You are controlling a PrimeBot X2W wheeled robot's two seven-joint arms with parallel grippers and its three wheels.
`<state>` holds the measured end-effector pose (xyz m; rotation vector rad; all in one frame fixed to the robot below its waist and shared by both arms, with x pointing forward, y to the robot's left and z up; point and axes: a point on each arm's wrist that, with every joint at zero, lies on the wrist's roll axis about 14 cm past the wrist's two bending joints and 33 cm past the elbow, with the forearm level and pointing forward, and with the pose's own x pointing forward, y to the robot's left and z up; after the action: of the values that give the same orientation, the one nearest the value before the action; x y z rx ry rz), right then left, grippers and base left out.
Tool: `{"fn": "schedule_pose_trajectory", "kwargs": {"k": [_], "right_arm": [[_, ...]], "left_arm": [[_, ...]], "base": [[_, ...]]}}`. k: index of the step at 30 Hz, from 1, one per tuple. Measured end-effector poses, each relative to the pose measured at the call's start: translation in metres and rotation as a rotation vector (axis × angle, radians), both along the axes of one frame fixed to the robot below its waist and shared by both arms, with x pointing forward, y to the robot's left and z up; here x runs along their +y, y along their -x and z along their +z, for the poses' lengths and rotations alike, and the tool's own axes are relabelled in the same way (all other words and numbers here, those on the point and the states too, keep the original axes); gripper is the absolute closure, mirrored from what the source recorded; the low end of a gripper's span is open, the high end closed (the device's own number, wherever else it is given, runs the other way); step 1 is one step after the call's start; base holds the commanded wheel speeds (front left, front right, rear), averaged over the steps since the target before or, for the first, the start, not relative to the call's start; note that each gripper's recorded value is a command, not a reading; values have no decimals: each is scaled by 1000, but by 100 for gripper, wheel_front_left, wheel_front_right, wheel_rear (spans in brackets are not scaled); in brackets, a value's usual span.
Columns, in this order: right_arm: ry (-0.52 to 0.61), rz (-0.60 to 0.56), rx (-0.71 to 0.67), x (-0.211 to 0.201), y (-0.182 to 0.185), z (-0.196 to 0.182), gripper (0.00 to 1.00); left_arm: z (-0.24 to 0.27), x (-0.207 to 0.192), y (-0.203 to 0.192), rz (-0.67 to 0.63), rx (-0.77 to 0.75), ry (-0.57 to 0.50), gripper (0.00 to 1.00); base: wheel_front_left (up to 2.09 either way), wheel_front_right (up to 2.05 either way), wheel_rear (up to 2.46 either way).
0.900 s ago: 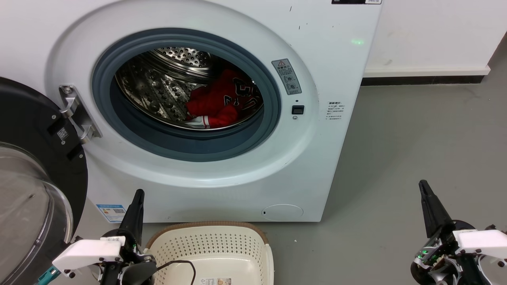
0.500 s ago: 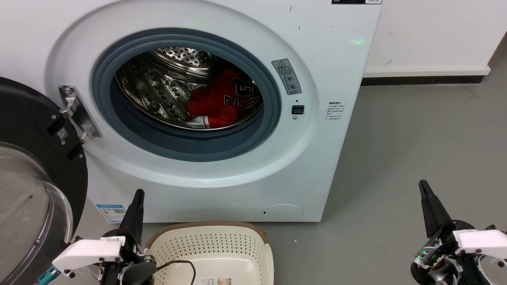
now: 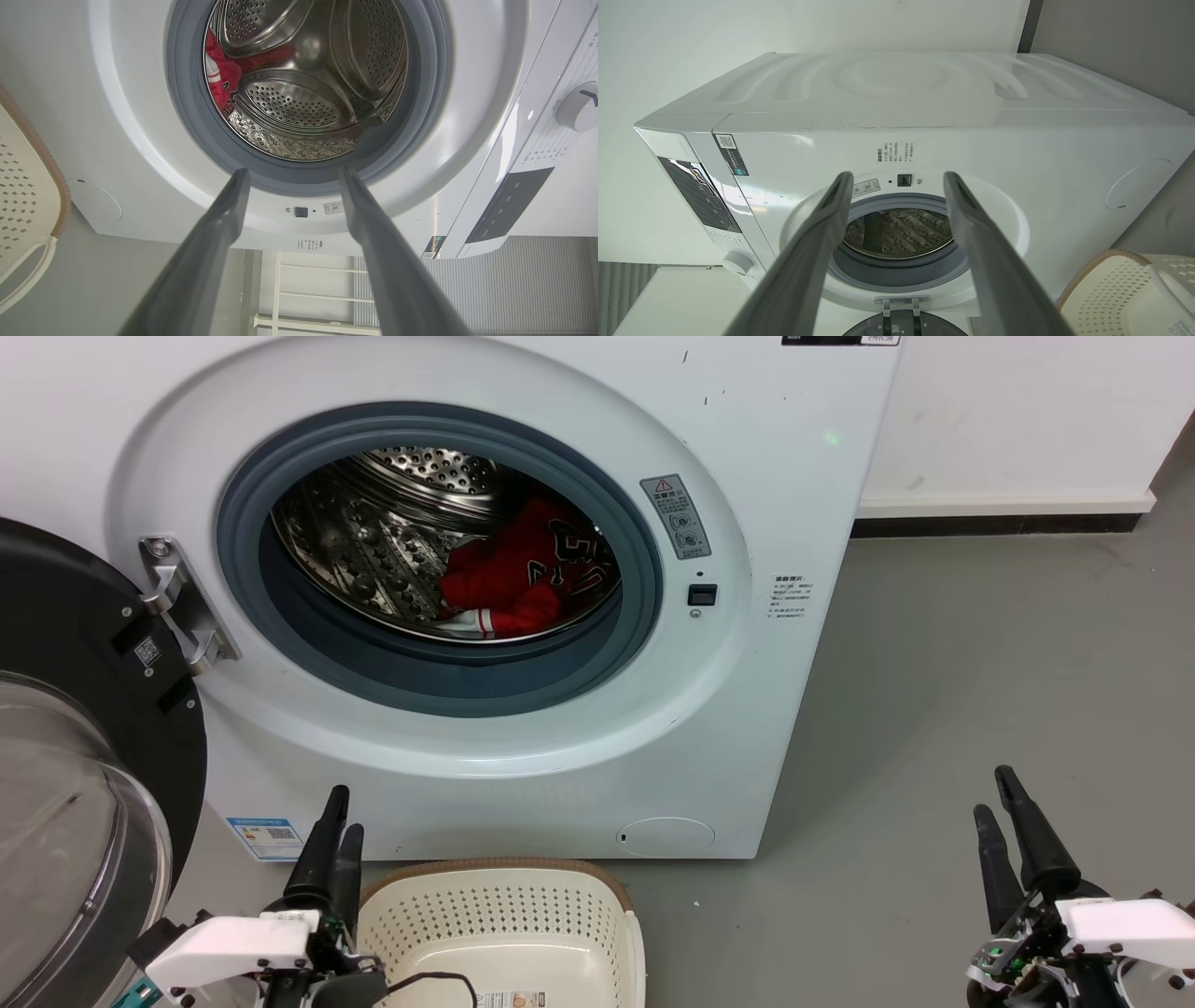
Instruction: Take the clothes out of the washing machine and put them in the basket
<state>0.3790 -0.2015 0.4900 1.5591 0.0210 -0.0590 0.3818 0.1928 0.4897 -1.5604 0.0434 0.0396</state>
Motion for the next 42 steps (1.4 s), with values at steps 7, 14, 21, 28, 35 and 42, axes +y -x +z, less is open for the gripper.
{"fn": "schedule_pose_trajectory", "kwargs": {"k": [7, 14, 21, 28, 35, 42], "right_arm": [[104, -16, 2, -3, 3, 1, 0], [280, -31, -18, -9, 2, 11, 0], [477, -31, -26, -9, 6, 16, 0], [649, -23, -24, -8, 9, 17, 0], [789, -21, -38, -6, 10, 21, 0], [907, -16, -44, -6, 13, 24, 0]], "left_arm": [[9, -4, -3, -4, -25, -98, 0], [18, -5, -6, -5, -51, -242, 0], [27, -6, -8, -1, -78, -403, 0], [35, -10, -12, -4, -106, -570, 0], [37, -14, -13, -11, -115, -730, 0], [37, -17, -13, -25, -124, -866, 0]], "base": [[0, 0, 0], [0, 0, 0], [0, 0, 0], [0, 0, 0], [0, 0, 0], [0, 0, 0]]}}
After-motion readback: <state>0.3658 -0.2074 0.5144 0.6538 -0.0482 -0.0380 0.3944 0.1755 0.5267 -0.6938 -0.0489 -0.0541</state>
